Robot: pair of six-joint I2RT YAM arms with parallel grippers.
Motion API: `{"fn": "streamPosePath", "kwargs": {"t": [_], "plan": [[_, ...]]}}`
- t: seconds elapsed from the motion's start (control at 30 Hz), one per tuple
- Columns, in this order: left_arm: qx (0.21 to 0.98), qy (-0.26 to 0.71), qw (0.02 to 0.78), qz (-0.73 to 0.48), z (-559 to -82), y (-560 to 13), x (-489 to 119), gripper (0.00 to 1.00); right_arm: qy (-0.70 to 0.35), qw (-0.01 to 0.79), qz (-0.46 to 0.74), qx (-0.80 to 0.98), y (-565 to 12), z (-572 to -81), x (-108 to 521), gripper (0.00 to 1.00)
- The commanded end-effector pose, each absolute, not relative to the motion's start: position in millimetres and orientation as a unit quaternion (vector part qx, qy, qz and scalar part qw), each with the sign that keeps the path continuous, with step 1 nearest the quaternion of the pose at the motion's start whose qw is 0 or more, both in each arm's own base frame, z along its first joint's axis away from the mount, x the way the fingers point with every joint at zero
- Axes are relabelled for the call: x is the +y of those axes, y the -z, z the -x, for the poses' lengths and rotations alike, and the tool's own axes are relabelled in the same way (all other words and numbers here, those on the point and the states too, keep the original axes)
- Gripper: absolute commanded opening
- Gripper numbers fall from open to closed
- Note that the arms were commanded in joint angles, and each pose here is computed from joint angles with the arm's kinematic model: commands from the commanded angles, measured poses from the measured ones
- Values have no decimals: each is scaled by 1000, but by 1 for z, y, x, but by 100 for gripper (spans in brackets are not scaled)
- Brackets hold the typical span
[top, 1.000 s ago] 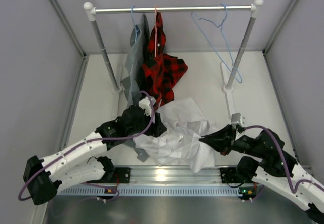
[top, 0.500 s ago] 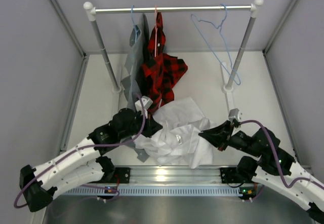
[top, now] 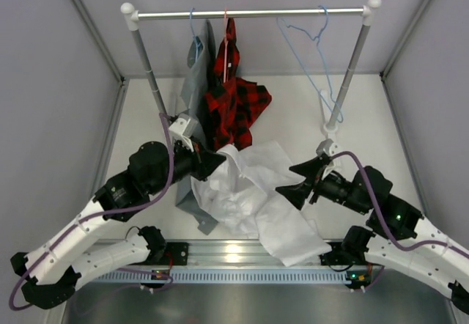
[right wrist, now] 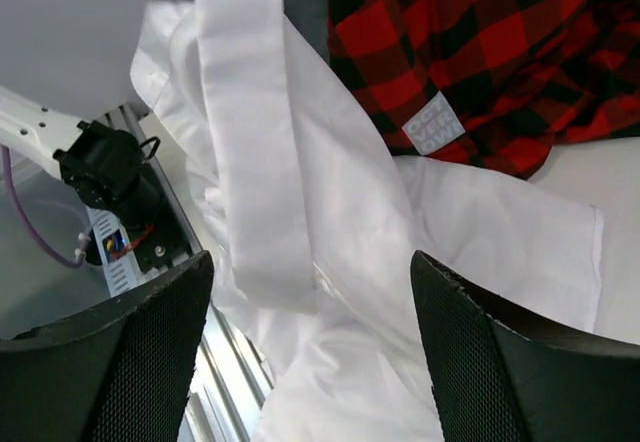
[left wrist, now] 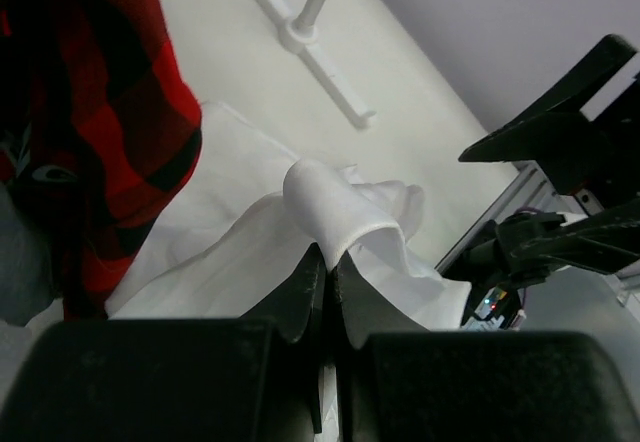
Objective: Place the shirt on the hanger
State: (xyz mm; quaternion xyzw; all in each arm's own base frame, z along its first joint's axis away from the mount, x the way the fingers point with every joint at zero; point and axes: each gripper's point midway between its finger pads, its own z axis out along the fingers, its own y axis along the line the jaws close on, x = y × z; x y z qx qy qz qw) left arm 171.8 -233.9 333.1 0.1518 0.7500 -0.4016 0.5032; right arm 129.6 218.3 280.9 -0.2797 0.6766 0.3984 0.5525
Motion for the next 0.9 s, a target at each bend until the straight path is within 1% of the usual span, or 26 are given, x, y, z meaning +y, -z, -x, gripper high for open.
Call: {"fn": "streamPosePath", "kwargs": {"t": [0.0,0.27,0.5,0.57,0.63,0.67,0.7,0.73,0.77,0.83,0.87], "plan": [[791,358,480,-123,-182,-309,-228,0,-402,524,327,676,-275,-126,239,77],[807,346,462,-121,-187,-296,-234,0,-430,499,355,664,-263,-129,273,79],[812,345,455,-122,-188,-294,-238,0,-405,480,374,683,-239,-143,301,79],[811,345,456,-123,-190,-298,-239,0,-402,470,387,683,-233,-140,310,79],[812,343,454,-128,-189,-301,-240,0,-380,472,385,696,-227,-147,316,77],[808,347,458,-129,-190,-307,-240,0,-372,472,386,700,-224,-148,318,72],[806,349,461,-131,-189,-311,-241,0,-341,482,371,717,-220,-160,316,63],[806,349,459,-133,-188,-312,-241,0,-313,495,353,730,-219,-171,310,40],[801,358,460,-139,-185,-320,-242,0,-262,531,304,746,-230,-193,295,0],[799,350,460,-166,-183,-324,-242,0,-232,551,271,755,-245,-201,275,0],[795,357,452,-192,-177,-329,-245,0,-239,569,258,743,-273,-202,270,0]]}}
